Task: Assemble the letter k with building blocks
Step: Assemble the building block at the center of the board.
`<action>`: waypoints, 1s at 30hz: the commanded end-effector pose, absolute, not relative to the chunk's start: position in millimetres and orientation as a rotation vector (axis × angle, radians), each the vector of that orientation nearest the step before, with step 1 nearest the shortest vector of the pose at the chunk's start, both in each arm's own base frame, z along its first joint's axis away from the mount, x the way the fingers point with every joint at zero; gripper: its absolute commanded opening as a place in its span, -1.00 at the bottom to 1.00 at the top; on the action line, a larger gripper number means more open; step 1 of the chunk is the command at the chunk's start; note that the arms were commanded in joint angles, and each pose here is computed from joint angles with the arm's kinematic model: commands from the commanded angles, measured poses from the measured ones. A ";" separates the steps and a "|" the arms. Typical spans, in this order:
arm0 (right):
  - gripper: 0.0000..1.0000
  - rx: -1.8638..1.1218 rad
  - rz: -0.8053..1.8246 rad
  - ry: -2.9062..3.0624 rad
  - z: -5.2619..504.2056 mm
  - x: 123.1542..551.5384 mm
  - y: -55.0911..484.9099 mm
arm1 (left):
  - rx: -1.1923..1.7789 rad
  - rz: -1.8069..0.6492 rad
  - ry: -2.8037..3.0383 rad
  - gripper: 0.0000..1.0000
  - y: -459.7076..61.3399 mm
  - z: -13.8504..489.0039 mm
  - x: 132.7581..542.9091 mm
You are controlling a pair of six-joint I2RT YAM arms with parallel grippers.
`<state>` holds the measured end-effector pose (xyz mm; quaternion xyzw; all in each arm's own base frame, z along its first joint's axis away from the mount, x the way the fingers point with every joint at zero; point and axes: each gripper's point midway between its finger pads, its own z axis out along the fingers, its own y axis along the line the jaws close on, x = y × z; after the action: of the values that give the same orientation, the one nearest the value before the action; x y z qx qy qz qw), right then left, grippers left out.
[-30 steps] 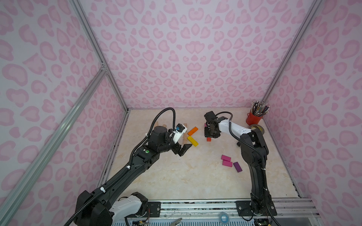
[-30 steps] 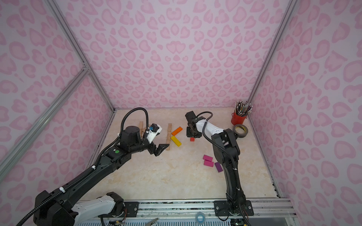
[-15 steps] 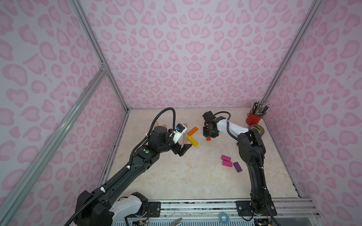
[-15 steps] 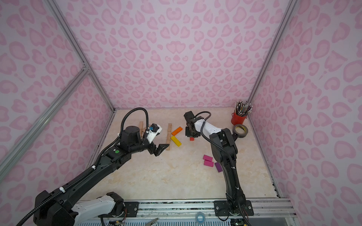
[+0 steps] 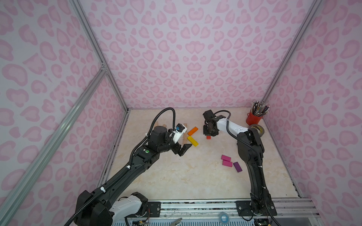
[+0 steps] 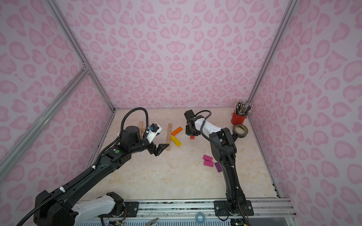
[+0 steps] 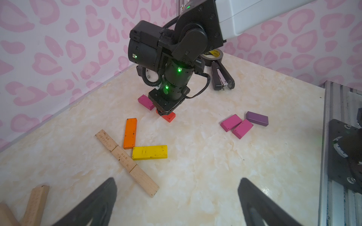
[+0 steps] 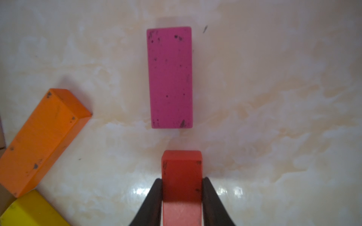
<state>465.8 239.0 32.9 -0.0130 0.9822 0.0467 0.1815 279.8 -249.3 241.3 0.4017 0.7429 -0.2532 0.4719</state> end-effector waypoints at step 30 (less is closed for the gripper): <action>-0.35 0.032 0.156 2.790 24.0 474.6 244.6 | 0.985 -0.621 1.799 0.97 -249.6 246.3 282.8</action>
<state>479.8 245.2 33.6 0.0079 0.9803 0.0569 0.1892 282.1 -247.5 239.9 0.3990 0.7454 -0.2517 0.4710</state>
